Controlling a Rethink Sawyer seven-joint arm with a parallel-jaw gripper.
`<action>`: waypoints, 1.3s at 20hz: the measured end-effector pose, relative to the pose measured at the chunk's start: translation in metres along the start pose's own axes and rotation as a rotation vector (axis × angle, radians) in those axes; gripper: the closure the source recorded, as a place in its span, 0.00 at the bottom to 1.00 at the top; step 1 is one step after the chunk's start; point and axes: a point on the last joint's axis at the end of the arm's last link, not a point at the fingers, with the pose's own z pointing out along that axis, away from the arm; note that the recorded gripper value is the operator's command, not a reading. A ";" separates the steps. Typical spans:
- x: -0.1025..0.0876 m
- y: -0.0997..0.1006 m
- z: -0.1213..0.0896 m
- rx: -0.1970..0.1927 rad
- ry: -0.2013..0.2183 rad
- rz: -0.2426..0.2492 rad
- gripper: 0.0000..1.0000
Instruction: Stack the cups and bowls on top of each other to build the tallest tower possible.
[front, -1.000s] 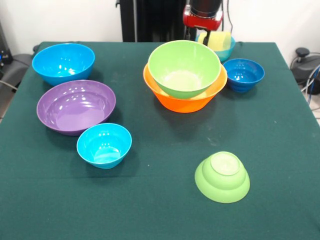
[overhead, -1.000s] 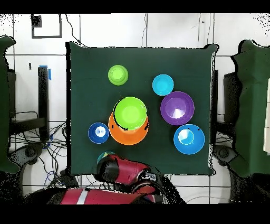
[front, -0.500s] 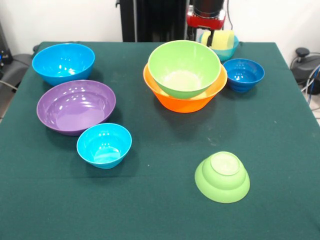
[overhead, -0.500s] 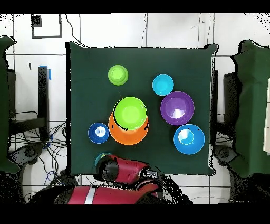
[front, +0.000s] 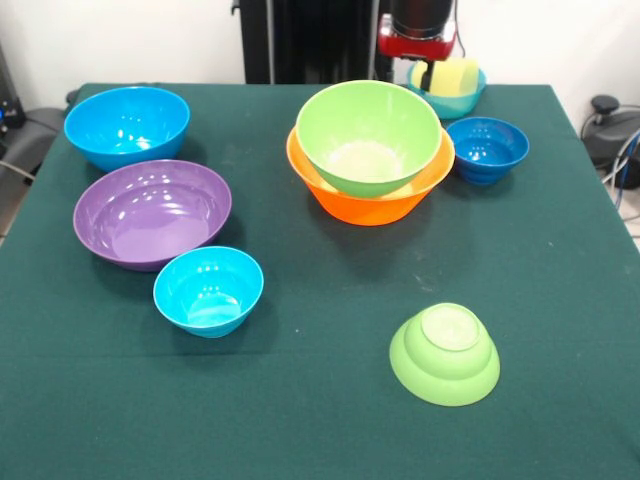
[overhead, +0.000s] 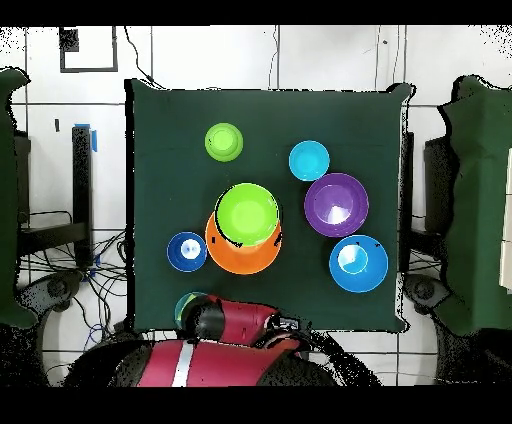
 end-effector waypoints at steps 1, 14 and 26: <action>0.002 0.000 0.002 -0.002 0.007 -0.004 0.00; 0.021 -0.002 0.018 -0.005 0.059 -0.038 0.00; 0.023 -0.001 0.018 -0.006 0.058 -0.059 1.00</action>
